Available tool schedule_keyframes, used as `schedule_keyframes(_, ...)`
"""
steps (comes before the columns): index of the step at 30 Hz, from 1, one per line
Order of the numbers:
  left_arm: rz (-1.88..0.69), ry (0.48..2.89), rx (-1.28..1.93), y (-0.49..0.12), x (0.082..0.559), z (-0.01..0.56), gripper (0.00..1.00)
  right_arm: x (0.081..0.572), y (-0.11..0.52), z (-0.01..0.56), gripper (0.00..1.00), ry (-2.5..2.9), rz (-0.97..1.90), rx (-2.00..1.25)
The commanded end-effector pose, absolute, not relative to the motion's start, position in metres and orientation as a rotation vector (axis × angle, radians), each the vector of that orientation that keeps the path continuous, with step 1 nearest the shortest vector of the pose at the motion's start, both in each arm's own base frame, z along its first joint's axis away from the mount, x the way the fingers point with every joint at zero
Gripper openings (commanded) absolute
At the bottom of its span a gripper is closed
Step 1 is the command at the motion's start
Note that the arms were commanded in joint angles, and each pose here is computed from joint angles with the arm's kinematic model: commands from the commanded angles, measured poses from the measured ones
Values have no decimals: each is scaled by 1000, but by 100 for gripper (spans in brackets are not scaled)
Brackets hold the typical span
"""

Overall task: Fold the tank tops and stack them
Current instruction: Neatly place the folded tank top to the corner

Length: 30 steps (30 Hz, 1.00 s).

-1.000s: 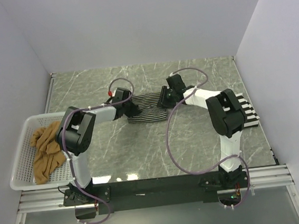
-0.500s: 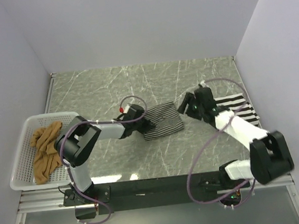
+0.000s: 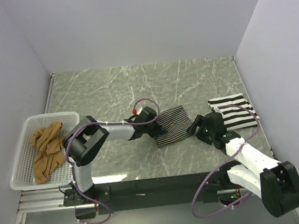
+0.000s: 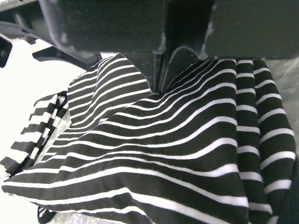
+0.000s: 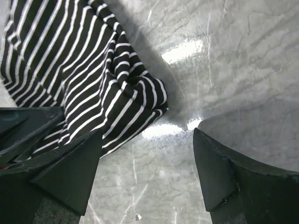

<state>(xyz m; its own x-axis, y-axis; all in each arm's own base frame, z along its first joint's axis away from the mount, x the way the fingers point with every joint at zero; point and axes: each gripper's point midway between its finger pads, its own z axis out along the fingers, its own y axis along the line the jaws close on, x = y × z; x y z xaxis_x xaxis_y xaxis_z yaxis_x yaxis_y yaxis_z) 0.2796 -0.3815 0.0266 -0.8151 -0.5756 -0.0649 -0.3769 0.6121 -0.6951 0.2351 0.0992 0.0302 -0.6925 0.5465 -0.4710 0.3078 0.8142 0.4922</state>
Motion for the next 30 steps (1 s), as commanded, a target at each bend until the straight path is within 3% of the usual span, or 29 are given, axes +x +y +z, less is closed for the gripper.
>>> schedule_keyframes(1, -900, 2606, -785, -367, 274, 4, 1, 249, 96, 47, 85, 2287, 517, 662)
schedule_keyframes(5, -869, 2649, -671, -362, 289, 3, 1, 259, 104, 51, 85, 2312, 551, 636)
schedule_keyframes(12, -581, 2776, -364, -324, 325, -26, 2, 268, 117, 43, 86, 2391, 632, 579)
schedule_keyframes(26, -594, 2889, -272, -324, 337, -53, 0, 284, 144, 5, 86, 2425, 911, 759)
schedule_keyframes(30, -570, 2893, -256, -317, 341, -53, 1, 290, 136, -7, 81, 2421, 897, 821)
